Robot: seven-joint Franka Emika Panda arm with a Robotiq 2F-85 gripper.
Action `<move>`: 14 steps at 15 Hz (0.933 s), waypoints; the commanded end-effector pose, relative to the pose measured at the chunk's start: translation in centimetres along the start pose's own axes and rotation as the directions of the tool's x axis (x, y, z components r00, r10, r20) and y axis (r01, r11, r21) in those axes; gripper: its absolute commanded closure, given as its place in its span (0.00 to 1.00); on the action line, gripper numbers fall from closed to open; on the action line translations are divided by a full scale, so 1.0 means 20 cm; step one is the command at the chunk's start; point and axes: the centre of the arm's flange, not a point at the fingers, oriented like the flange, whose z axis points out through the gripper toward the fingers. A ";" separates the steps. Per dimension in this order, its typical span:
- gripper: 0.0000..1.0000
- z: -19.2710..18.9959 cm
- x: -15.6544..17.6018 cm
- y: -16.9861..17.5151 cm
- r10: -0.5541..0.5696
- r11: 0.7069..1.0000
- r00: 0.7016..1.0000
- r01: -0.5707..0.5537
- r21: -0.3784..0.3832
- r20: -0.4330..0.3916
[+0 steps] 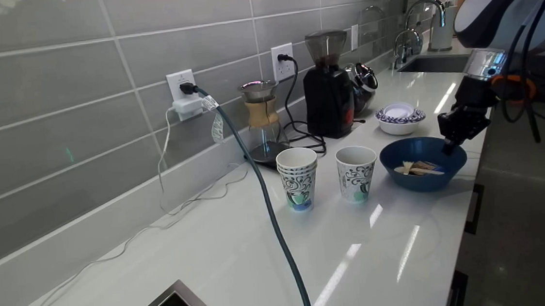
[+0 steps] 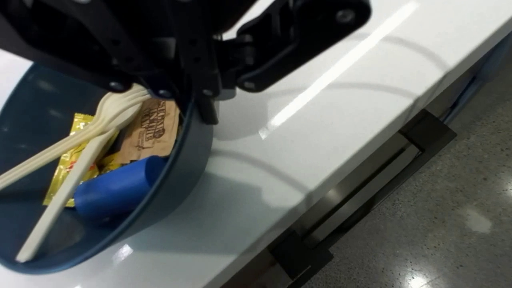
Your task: Move the blue bowl closer to the edge
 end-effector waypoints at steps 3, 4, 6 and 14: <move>0.56 0.00 -0.11 -0.05 -0.037 0.999 0.998 0.039 -0.038 0.049; 0.48 -0.02 -0.13 -0.04 -0.032 0.998 0.998 0.035 -0.057 0.047; 0.34 -0.09 -0.14 -0.01 -0.014 0.993 1.000 0.016 -0.114 0.011; 0.00 -0.50 -0.27 -0.11 0.017 0.954 0.995 -0.044 -0.297 -0.094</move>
